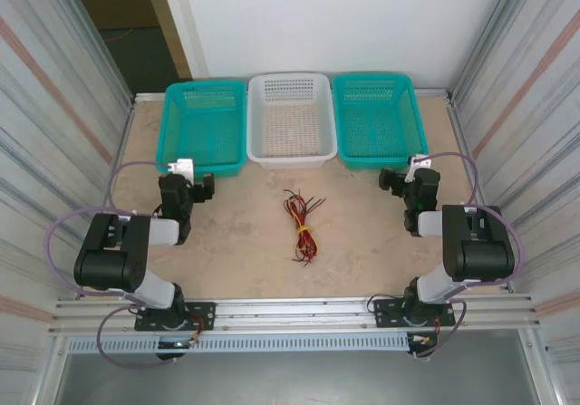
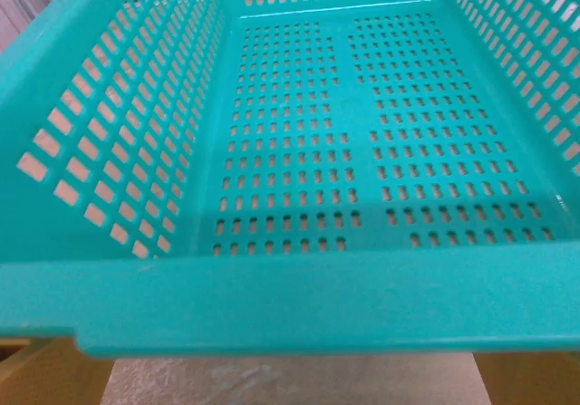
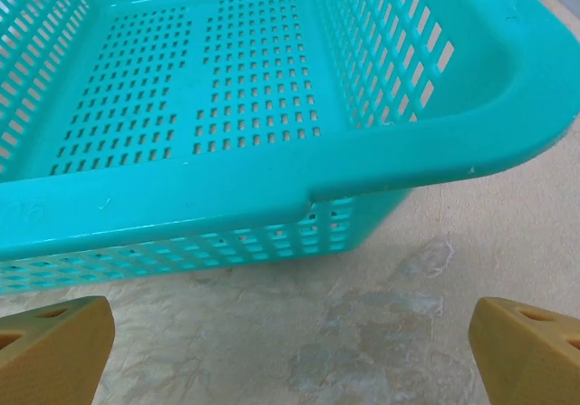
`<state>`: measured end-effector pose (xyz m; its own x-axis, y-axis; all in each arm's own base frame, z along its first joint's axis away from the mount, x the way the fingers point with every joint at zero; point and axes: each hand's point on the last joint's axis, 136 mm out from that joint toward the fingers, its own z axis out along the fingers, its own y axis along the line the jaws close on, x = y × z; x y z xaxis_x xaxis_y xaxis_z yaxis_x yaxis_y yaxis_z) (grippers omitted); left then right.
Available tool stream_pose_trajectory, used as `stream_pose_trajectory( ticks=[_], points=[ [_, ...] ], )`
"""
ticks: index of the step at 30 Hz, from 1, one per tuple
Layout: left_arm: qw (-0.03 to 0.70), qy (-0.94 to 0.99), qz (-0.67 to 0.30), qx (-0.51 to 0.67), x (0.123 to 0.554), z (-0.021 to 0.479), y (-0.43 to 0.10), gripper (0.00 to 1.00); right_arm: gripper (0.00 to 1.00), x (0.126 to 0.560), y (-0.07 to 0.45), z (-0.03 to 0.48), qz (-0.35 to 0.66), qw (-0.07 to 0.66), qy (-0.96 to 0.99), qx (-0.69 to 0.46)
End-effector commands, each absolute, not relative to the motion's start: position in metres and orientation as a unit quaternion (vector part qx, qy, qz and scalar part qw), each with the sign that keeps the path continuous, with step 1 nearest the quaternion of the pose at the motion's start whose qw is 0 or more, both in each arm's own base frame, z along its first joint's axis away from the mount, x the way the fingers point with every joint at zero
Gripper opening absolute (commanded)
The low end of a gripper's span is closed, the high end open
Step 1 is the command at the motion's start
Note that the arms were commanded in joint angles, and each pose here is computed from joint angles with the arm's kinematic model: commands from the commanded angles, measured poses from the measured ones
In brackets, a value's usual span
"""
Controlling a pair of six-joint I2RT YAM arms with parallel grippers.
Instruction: Untangle the cables
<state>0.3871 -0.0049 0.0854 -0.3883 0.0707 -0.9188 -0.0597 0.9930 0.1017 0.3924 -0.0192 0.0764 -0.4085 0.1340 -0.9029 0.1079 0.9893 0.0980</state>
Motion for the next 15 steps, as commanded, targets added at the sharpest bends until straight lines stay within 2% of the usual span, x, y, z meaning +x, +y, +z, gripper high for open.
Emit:
stream_pose_trajectory(
  ticks=[1, 15],
  points=[
    [0.57, 0.817, 0.081, 0.003, 0.3903, 0.096, -0.0006, 0.99, 0.99, 0.3945, -0.019, 0.0807, 0.007, 0.544, 0.837, 0.06],
    [0.565, 0.822, 0.071, -0.001, 0.3919, 0.0947, 0.0016, 0.99, 0.99, 0.3944, -0.0186, 0.0804, 0.009, 0.544, 0.837, 0.059]
  ],
)
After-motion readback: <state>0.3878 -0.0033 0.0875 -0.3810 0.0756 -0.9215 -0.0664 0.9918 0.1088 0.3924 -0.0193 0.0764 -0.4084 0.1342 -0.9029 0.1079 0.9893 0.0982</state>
